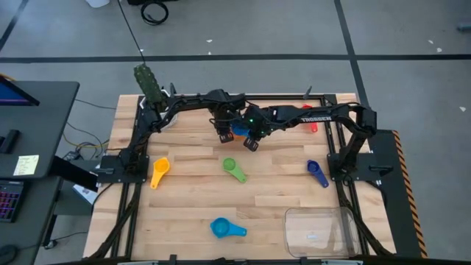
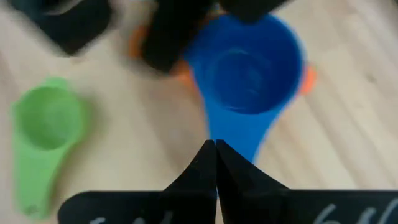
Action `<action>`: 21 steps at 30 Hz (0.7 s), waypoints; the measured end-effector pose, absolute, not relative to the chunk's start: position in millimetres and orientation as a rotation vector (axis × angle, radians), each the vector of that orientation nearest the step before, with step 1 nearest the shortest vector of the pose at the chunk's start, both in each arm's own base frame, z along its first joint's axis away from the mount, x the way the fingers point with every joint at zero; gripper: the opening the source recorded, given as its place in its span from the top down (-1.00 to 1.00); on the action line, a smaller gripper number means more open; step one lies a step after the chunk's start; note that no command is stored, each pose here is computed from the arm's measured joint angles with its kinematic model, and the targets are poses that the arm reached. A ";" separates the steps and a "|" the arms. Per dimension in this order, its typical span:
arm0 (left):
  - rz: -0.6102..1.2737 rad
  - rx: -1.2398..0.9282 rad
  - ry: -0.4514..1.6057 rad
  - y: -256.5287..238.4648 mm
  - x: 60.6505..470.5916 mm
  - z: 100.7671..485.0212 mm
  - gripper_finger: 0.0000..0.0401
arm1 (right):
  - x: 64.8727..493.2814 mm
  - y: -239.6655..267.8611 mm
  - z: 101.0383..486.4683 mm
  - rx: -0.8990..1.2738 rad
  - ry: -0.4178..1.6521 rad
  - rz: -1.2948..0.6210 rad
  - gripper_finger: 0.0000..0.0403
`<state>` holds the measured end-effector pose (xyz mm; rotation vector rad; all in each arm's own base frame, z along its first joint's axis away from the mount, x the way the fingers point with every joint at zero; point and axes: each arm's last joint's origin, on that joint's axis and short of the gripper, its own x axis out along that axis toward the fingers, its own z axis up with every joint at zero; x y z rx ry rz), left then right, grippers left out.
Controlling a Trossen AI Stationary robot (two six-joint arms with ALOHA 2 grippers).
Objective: Nest measuring cups in basket
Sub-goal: Stack the dark blue measuring cup on top of the orange measuring cup
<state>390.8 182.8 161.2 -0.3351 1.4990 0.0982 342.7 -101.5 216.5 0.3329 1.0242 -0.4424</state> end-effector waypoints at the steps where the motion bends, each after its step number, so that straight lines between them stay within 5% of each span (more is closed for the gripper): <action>1: 0.097 -0.335 1.499 182.5 390.9 161.2 1.00 | 341.4 -104.3 214.3 0.325 1.034 -0.464 1.00; 9: 0.098 -0.336 1.500 182.5 391.0 161.1 1.00 | 334.7 -123.7 196.6 0.318 1.104 -0.565 1.00; 21: 0.114 -0.362 1.513 181.6 389.8 161.1 1.00 | 341.4 -123.7 178.9 0.370 1.140 -0.446 1.00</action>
